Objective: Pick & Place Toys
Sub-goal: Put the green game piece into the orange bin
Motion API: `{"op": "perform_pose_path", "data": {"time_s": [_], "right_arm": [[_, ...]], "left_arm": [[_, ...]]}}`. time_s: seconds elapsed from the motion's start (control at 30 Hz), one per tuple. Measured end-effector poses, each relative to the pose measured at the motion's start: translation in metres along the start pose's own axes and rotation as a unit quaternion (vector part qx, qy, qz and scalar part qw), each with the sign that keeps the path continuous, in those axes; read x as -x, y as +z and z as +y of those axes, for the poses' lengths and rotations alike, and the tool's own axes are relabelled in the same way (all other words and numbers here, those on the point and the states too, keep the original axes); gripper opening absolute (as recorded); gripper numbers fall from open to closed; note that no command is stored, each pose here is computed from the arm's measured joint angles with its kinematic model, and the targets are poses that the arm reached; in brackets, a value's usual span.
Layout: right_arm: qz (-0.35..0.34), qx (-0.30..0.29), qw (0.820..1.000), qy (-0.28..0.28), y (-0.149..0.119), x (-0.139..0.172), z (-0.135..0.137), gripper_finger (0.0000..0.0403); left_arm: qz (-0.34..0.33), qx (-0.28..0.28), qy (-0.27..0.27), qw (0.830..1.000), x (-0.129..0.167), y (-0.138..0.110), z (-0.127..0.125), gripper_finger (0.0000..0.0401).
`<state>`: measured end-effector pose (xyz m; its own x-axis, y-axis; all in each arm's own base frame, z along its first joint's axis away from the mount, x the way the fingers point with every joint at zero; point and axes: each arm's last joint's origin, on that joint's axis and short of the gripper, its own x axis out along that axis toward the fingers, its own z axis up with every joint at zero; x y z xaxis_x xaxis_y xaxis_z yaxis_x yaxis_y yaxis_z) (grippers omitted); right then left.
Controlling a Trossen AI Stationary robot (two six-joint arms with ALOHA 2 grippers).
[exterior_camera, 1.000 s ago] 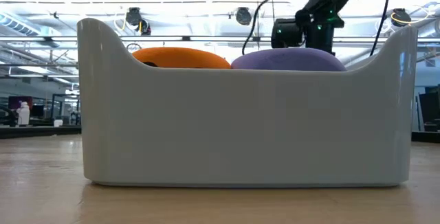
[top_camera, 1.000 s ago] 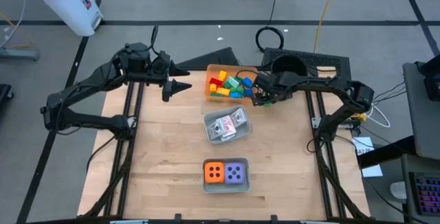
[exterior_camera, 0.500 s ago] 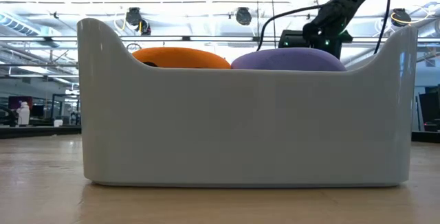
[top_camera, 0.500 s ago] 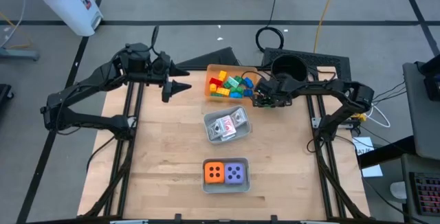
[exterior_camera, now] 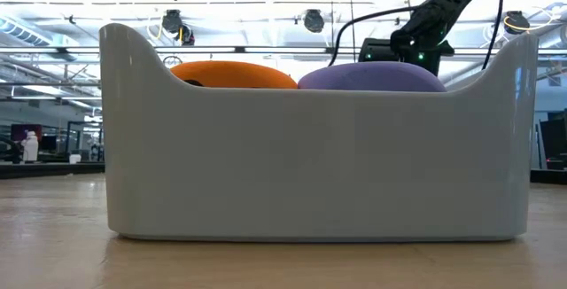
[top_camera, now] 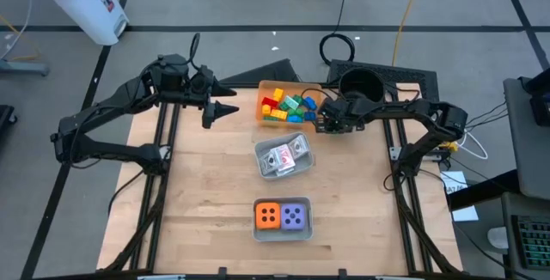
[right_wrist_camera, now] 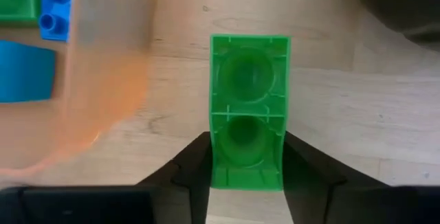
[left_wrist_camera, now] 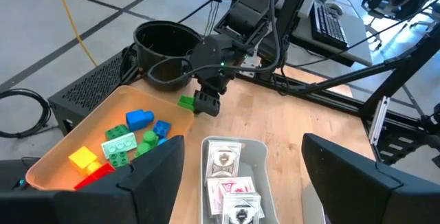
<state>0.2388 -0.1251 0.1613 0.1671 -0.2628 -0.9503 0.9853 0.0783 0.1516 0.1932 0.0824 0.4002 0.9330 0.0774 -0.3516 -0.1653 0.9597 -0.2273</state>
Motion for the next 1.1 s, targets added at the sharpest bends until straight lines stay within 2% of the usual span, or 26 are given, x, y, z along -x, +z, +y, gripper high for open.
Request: {"op": "perform_pose_path", "data": {"time_s": [0.07,0.4,0.6,0.77,0.9,1.0,1.1], "right_arm": [[0.000,0.010,1.000,0.004,0.000,0.000,0.001,0.0123],[-0.011,0.046,0.997,0.055,-0.002,0.014,0.007,0.0123],[-0.023,0.072,0.994,0.084,-0.014,0.055,-0.002,0.0123],[-0.071,0.081,0.979,0.175,-0.029,0.100,-0.003,0.0124],[-0.138,0.100,0.945,0.280,-0.041,0.134,0.003,0.0124],[-0.186,0.130,0.905,0.359,-0.046,0.155,0.012,0.0125],[-0.231,0.146,0.856,0.438,-0.049,0.172,0.024,0.0125]], "left_arm": [[0.000,0.000,0.000,1.000,0.000,0.000,0.000,0.0294],[0.001,0.010,-0.009,1.000,0.000,0.000,-0.001,0.0294],[0.003,0.020,-0.024,1.000,0.000,0.000,-0.001,0.0294],[0.003,0.027,-0.025,0.999,0.000,0.000,-0.002,0.0294],[-0.011,0.039,-0.038,0.998,-0.008,0.004,0.000,0.0294],[-0.017,0.061,-0.062,0.996,-0.025,0.008,0.003,0.0294],[-0.029,0.075,-0.097,0.992,-0.047,0.012,0.007,0.0294]]}}
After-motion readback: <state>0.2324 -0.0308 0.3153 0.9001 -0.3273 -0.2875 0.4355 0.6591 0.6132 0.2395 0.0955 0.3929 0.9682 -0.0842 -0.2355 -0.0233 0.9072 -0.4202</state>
